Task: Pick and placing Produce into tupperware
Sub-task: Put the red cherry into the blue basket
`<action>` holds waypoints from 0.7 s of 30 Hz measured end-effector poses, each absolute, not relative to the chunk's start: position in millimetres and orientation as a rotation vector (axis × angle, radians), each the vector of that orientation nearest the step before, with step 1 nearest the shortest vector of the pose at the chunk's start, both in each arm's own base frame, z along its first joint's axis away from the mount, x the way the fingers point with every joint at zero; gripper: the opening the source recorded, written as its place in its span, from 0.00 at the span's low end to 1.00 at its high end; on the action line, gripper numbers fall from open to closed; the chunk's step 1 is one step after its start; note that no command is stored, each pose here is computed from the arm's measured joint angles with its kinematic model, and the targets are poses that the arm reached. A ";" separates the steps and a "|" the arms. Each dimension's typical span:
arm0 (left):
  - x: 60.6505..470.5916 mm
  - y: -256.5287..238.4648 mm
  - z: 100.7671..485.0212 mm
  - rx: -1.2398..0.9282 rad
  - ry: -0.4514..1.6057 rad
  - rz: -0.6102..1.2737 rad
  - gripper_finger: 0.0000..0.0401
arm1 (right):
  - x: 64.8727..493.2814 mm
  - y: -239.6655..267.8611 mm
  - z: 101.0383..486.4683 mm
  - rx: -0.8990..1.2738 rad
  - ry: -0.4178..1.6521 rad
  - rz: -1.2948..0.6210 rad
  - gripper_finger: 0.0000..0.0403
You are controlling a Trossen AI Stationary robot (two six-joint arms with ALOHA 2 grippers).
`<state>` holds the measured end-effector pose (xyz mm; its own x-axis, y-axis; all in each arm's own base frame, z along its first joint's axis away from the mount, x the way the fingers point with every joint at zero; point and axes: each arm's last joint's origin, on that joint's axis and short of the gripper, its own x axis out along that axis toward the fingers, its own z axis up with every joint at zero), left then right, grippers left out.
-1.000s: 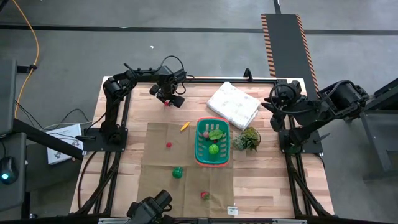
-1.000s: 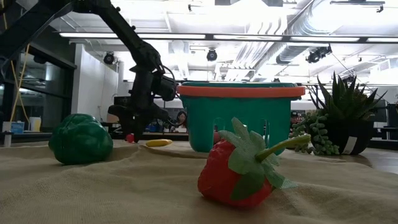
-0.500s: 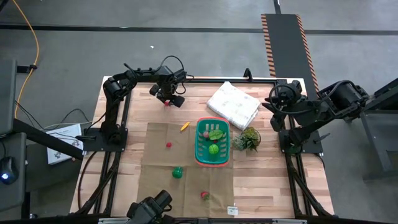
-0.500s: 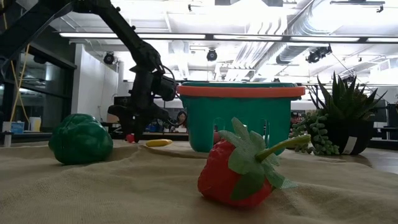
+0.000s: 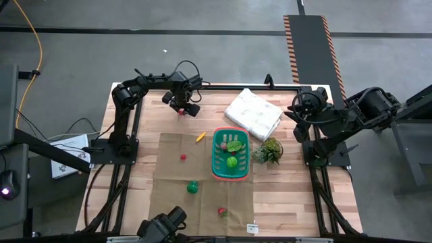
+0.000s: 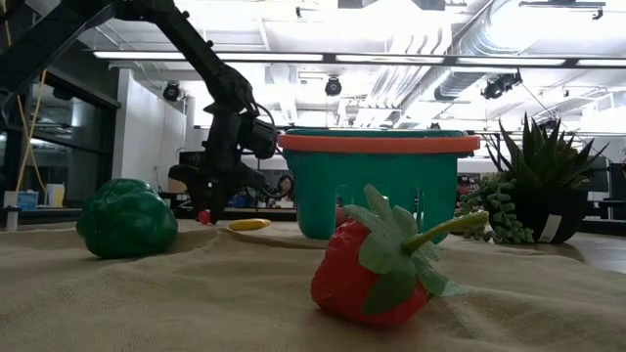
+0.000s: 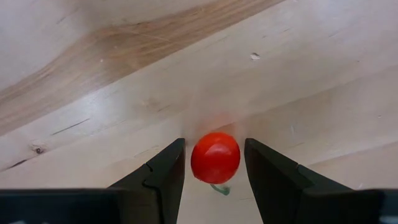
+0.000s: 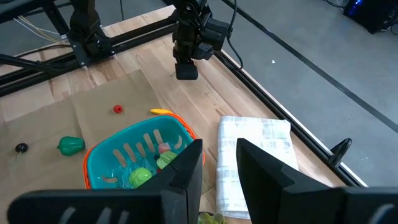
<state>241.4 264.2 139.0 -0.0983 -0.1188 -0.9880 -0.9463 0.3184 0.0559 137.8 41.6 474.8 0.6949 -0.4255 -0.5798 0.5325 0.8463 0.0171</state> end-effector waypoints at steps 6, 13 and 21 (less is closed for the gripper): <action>241.5 264.3 139.0 -1.023 1.498 0.957 0.38 | 137.8 41.6 474.8 0.190 0.597 -0.538 0.22; 241.6 264.4 139.0 -1.021 1.496 0.955 0.32 | 137.7 41.4 474.9 0.186 0.593 -0.544 0.22; 241.7 264.5 139.0 -1.020 1.494 0.955 0.23 | 137.7 41.3 475.0 0.186 0.592 -0.545 0.22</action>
